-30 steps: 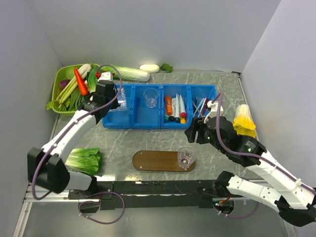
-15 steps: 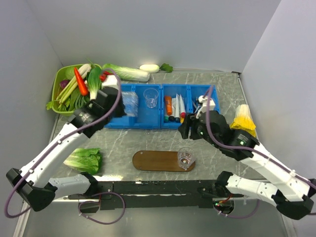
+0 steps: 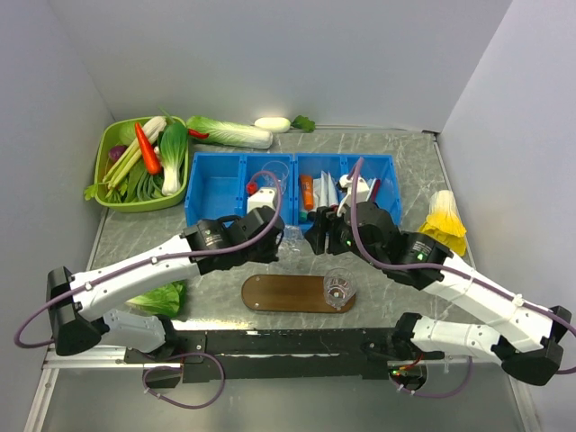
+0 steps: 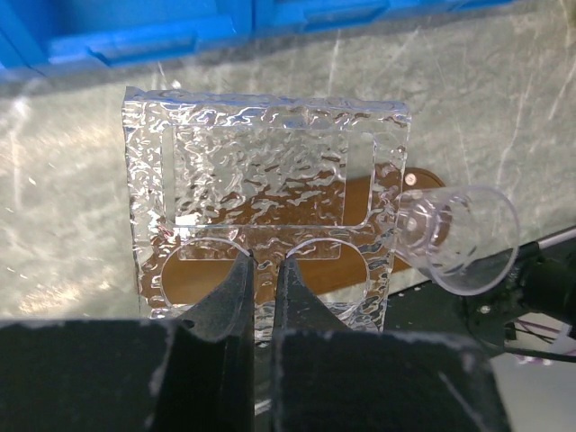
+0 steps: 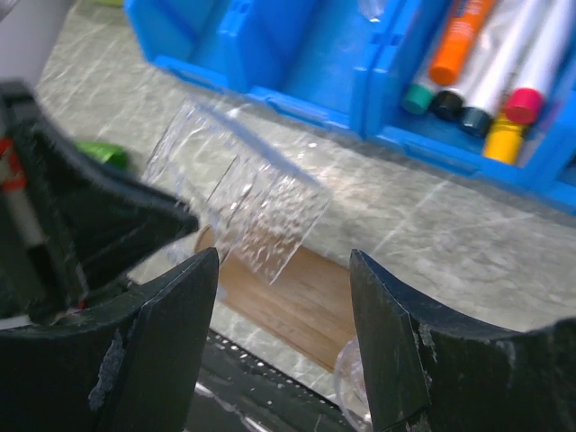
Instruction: Prepare toiletry sets of a toothbrush and toothpaste on the tray
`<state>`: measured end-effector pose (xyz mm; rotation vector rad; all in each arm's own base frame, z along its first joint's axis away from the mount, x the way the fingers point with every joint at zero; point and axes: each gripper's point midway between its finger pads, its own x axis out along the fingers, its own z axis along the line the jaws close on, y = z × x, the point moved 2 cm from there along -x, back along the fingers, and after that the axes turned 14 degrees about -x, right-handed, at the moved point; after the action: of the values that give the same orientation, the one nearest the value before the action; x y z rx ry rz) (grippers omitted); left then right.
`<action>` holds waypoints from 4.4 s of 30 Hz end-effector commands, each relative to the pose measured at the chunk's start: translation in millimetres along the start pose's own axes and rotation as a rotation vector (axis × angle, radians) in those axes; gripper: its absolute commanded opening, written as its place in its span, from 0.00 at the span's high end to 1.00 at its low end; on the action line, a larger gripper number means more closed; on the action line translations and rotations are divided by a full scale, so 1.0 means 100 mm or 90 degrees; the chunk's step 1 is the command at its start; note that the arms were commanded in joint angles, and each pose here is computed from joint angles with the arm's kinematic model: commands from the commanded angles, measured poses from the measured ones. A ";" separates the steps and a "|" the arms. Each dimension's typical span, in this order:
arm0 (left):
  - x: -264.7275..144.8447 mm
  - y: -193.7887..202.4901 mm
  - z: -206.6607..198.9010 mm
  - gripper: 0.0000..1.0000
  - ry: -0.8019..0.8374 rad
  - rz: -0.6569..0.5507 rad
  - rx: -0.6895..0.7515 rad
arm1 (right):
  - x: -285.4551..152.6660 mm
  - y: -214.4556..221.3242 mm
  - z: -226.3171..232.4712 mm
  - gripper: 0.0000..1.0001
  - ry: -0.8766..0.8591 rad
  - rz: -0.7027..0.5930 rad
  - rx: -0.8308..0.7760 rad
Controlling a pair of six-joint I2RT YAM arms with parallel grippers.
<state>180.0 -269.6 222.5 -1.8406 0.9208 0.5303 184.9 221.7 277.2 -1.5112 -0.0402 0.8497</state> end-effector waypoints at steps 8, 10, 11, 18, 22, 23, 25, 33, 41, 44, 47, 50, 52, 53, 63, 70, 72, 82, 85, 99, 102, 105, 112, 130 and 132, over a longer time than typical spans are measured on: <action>0.05 0.41 -0.07 0.99 -0.037 -0.019 -0.125 | -0.32 -0.07 -0.66 0.24 0.174 -0.082 0.015; 0.02 0.56 -0.08 0.99 -0.048 -0.020 -0.130 | -0.29 -0.12 -0.78 0.21 0.198 -0.101 -0.004; 0.06 0.62 -0.09 0.99 -0.057 -0.022 -0.135 | -0.27 -0.10 -0.84 0.21 0.212 -0.099 -0.008; 0.12 0.96 -0.19 0.99 -0.121 -0.004 -0.102 | -0.31 -0.19 -1.05 0.21 0.242 -0.110 0.000; 0.16 1.04 -0.26 0.99 -0.105 0.012 -0.110 | -0.40 -0.14 -1.09 0.21 0.239 -0.126 0.013; 0.17 1.05 -0.26 0.99 -0.101 0.015 -0.114 | -0.40 -0.11 -1.10 0.21 0.241 -0.122 0.013; 0.19 1.08 -0.28 0.99 -0.095 0.022 -0.123 | -0.44 -0.08 -1.13 0.21 0.250 -0.119 0.015; 0.26 1.18 -0.31 0.99 -0.088 0.041 -0.143 | -0.49 0.00 -1.16 0.21 0.250 -0.120 0.026; 0.30 1.19 -0.33 0.99 -0.102 0.041 -0.133 | -0.46 0.03 -1.15 0.21 0.246 -0.111 0.026; 0.32 1.18 -0.33 0.99 -0.104 0.042 -0.135 | -0.46 0.04 -1.16 0.21 0.247 -0.110 0.027; 0.35 1.18 -0.31 0.99 -0.111 0.037 -0.133 | -0.45 0.05 -1.15 0.21 0.243 -0.108 0.027; 0.35 1.15 -0.34 0.99 -0.107 0.032 -0.138 | -0.45 0.06 -1.15 0.21 0.242 -0.108 0.028; 0.37 1.15 -0.34 0.99 -0.109 0.031 -0.138 | -0.44 0.06 -1.15 0.21 0.241 -0.107 0.029; 0.37 1.14 -0.35 0.99 -0.105 0.030 -0.140 | -0.45 0.07 -1.15 0.21 0.242 -0.106 0.028; 0.43 1.17 -0.44 0.99 -0.094 0.039 -0.133 | -0.44 0.10 -1.16 0.21 0.244 -0.102 0.029; 0.44 1.17 -0.48 0.99 -0.091 0.041 -0.133 | -0.44 0.12 -1.17 0.21 0.246 -0.102 0.030; 0.45 1.17 -0.49 0.99 -0.090 0.042 -0.132 | -0.44 0.11 -1.16 0.21 0.242 -0.103 0.030; 0.47 1.21 -0.49 0.99 -0.091 0.046 -0.128 | -0.44 0.13 -1.16 0.21 0.242 -0.101 0.029; 0.48 1.21 -0.50 0.99 -0.090 0.049 -0.128 | -0.45 0.13 -1.17 0.21 0.243 -0.102 0.030; 0.50 1.23 -0.51 0.92 -0.115 0.055 -0.110 | -0.47 0.15 -1.19 0.20 0.248 -0.101 0.030; 0.49 1.21 -0.48 0.91 -0.119 0.049 -0.113 | -0.47 0.16 -1.19 0.20 0.249 -0.102 0.032; 0.48 1.20 -0.46 0.90 -0.124 0.046 -0.115 | -0.46 0.16 -1.18 0.20 0.247 -0.101 0.032; 0.46 1.19 -0.43 0.87 -0.133 0.041 -0.116 | -0.45 0.17 -1.18 0.19 0.245 -0.098 0.033; 0.40 1.13 -0.50 0.62 -0.110 0.032 -0.111 | -0.47 0.17 -1.18 0.18 0.244 -0.098 0.034; 0.37 1.09 -0.55 0.62 -0.102 0.025 -0.112 | -0.47 0.16 -1.16 0.18 0.236 -0.100 0.033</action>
<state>111.8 -351.0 129.6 -1.8374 0.8204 0.8539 205.2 98.8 268.8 -1.5834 0.1463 0.4444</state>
